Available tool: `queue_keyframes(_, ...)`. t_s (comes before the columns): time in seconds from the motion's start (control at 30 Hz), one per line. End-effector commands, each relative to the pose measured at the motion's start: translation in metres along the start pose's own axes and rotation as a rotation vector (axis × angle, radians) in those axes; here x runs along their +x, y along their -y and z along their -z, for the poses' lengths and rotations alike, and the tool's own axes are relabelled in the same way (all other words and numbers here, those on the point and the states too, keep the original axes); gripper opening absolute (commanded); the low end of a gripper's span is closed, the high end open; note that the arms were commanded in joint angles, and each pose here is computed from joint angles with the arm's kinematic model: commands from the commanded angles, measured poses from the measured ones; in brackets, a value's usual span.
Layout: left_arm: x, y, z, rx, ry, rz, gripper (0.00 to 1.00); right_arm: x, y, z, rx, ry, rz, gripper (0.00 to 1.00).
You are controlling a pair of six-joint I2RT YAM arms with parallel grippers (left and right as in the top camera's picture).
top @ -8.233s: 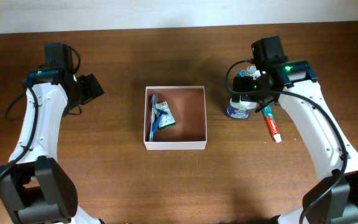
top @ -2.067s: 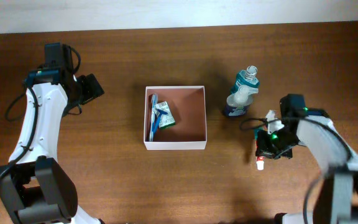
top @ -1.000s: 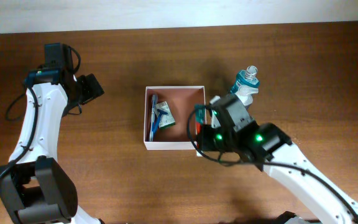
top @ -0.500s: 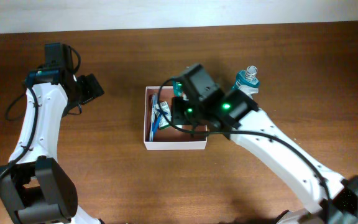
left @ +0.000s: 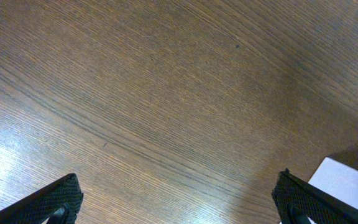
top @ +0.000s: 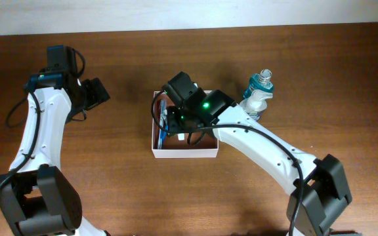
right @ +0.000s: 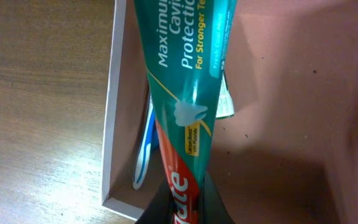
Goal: Pack container
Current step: 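Carry the tube with right gripper over the pink box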
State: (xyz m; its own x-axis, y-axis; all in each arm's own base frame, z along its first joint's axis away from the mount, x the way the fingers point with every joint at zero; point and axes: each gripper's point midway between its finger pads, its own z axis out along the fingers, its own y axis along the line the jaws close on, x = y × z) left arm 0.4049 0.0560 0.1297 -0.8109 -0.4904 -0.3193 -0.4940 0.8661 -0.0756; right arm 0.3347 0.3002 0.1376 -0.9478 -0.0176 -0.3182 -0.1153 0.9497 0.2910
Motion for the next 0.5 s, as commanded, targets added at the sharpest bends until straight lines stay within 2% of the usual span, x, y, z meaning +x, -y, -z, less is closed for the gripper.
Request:
queue_keyframes(0.0,-0.008,0.0,0.012,0.006,0.036,0.0,0.99,-0.009,-0.005,-0.001,0.001,0.033,-0.003,0.04)
queue_keyframes(0.47,-0.008,0.0,0.012,0.006,0.036,0.0,0.99,-0.006,-0.015,-0.041,-0.021,0.003,0.0,0.04)
